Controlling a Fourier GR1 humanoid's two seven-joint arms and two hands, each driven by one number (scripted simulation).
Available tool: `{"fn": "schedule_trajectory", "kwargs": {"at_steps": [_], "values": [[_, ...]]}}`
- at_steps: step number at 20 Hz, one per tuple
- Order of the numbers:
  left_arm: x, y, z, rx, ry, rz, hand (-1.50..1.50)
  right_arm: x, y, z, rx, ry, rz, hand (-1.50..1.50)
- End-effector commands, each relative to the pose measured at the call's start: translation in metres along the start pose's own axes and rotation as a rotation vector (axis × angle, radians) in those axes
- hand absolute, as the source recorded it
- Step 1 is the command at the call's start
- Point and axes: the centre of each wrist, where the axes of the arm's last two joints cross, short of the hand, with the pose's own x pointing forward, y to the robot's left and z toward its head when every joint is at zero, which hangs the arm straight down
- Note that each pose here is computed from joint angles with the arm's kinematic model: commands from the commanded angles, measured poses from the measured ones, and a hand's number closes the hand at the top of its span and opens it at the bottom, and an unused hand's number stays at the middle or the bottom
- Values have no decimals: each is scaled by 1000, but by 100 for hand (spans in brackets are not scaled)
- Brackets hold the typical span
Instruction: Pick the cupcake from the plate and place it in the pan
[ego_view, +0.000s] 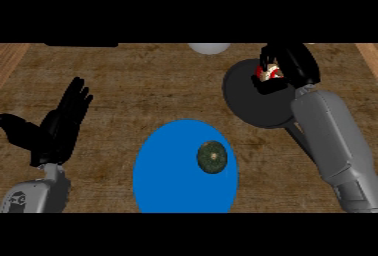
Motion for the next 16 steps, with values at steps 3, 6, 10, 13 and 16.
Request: {"fn": "schedule_trajectory", "kwargs": {"at_steps": [3, 6, 10, 13, 16], "values": [[4, -8, -5, -16, -13, 3, 0, -22, 25, -7, 102, 55, 96, 150], [-5, 2, -3, -34, 0, -6, 0, -35, 57, 16, 105, 264, -54, -150], [4, -4, -5, -38, -10, 4, 0, -58, 56, 24, 202, 248, -85, -150], [4, 1, -16, -25, -15, 0, 0, -51, 51, 12, 197, 228, -142, -150], [2, -4, -8, -15, -12, -2, 0, -84, 29, 27, 90, 178, -266, -150]]}}
